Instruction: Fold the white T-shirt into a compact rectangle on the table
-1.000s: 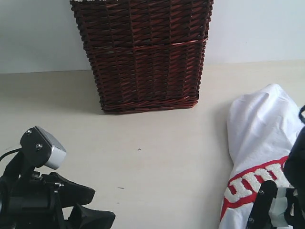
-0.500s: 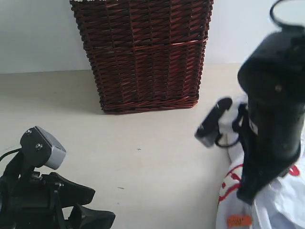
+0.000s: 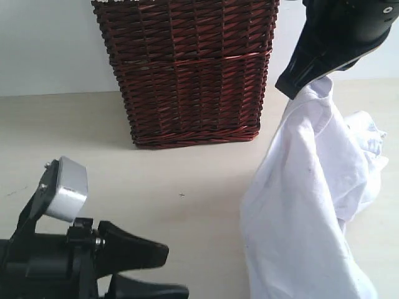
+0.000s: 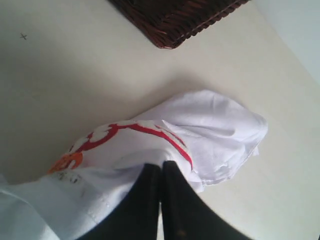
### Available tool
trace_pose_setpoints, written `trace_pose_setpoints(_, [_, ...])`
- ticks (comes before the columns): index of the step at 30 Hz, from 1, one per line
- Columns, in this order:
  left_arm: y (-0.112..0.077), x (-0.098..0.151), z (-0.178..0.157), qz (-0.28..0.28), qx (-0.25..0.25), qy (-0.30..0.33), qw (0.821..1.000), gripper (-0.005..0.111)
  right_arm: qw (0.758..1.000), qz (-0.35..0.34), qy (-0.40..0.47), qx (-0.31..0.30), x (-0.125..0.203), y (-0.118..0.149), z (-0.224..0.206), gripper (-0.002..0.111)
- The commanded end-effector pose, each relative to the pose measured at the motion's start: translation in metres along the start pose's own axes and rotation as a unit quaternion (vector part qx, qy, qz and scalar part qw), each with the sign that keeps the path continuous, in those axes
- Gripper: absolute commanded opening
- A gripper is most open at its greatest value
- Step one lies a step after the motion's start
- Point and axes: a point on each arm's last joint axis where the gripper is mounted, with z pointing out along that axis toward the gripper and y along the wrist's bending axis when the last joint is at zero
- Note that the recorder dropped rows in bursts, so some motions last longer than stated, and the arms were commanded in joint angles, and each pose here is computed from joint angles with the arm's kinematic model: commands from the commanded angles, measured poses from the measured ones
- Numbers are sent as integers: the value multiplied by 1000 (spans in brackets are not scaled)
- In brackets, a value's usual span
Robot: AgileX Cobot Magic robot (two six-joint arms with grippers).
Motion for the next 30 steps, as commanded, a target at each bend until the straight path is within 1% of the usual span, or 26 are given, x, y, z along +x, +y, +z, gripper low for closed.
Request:
trace_pose_setpoints(1, [19,-15,11,-23,-59,-42,997,62,1000,6,-13,7,-1,-3,-7,0])
trace_pose_setpoints(5, [31,-20,37,-33,-29,-31,999,62,1000,6,-12,6,-1,-3,-6,0])
trace_pose_setpoints(8, [48,-24,58,-58,-42,-24,997,62,1000,6,-12,6,-1,-3,-6,0])
trace_pose_setpoints(10, [55,-23,71,-58,-35,-11,998,62,1000,7,-13,4,-1,-3,-7,0])
trace_pose_setpoints(12, [51,-23,79,-59,19,-7,998,62,1000,7,-13,3,-1,-2,-7,0])
trace_pose_setpoints(13, [47,-23,83,-42,60,-10,997,62,1000,7,-13,3,-1,-2,-7,0])
trace_pose_setpoints(14, [44,-24,87,-30,90,-13,995,62,1000,7,-13,3,-1,-2,-7,0])
trace_pose_setpoints(15, [45,-25,91,-28,92,-14,995,62,1000,7,-13,3,-1,-2,-7,0])
trace_pose_setpoints(19, [67,-25,110,-28,16,30,999,62,1000,7,-13,3,-1,-2,-7,0])
trace_pose_setpoints(21, [70,-27,112,-20,4,37,999,61,1000,7,-13,3,-1,-2,-7,0])
trace_pose_setpoints(22, [70,-27,112,-19,4,36,999,58,1000,7,-13,3,-1,-2,-7,0])
trace_pose_setpoints(25, [66,-29,112,-8,23,26,999,43,1000,7,-13,3,-1,-2,-7,0])
trace_pose_setpoints(26, [66,-31,112,-10,25,21,999,40,1000,7,-13,3,-1,-2,-7,0])
trace_pose_setpoints(27, [66,-32,112,-9,25,20,999,40,1000,7,-13,3,-1,-2,-7,0])
trace_pose_setpoints(28, [66,-33,112,-8,25,18,1000,43,1000,7,-13,3,-1,-2,-7,0])
trace_pose_setpoints(29, [66,-35,113,-11,29,16,999,47,1000,7,-13,3,-1,-2,-7,0])
trace_pose_setpoints(30, [63,-35,115,-16,44,15,999,52,1000,7,-13,3,-1,-2,-7,0])
